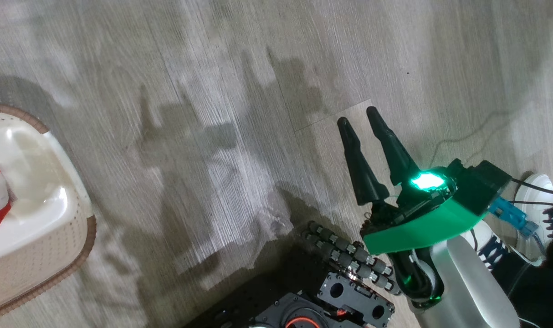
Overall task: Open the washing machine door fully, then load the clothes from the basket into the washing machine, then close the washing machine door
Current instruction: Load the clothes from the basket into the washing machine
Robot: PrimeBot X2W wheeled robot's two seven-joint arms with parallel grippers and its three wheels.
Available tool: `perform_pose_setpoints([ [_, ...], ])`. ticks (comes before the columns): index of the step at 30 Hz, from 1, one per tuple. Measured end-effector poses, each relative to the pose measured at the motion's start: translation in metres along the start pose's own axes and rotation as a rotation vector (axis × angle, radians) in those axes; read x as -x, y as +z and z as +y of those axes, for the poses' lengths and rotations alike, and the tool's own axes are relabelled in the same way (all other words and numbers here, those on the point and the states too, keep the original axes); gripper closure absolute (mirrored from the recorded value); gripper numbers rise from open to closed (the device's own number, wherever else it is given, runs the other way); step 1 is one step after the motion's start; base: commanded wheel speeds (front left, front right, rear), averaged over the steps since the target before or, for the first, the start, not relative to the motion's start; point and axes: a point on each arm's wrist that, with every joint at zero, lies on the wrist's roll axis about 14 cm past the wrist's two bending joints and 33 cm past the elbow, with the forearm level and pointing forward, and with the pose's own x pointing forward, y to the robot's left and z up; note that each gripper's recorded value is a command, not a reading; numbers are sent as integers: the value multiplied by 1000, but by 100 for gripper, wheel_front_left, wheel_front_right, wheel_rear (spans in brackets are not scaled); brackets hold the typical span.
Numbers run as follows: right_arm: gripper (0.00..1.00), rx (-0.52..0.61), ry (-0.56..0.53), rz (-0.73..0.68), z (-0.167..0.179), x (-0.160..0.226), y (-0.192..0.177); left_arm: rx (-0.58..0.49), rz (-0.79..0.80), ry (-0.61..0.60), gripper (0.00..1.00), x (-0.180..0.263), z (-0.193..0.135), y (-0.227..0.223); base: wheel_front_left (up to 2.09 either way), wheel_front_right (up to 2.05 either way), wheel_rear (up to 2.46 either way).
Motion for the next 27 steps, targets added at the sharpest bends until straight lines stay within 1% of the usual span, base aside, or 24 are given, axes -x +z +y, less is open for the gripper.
perform_pose_setpoints([
  [1, 0, 0, 0, 1, 0, 0, 0, 0, 2, 2, 0, 0, 0, -1, 0, 0, 0],
  [11, 0, -1, 1, -9, 0, 1, 3, -10, 2, -3, 0, 1, -2, 4, 0, 0, 0],
  [13, 0, 0, 5, -19, 1, 1, 7, 2, -2, -1, 0, 1, -3, 8, 0, 0, 0],
  [18, 0, 7, 30, -63, 7, -2, 23, -26, 1, -25, 0, 5, -11, 16, 0, 0, 0],
  [23, 0, 31, 43, -104, 8, 0, 38, -36, 5, -63, 0, 18, -29, 23, 0, 0, 0],
  [26, 0, 49, 52, -150, 9, 2, 54, -34, 8, -97, 0, 37, -45, 30, 0, 0, 0],
  [27, 0, 49, 52, -150, 9, 2, 54, -34, 8, -97, 0, 37, -45, 30, 0, 0, 0],
])
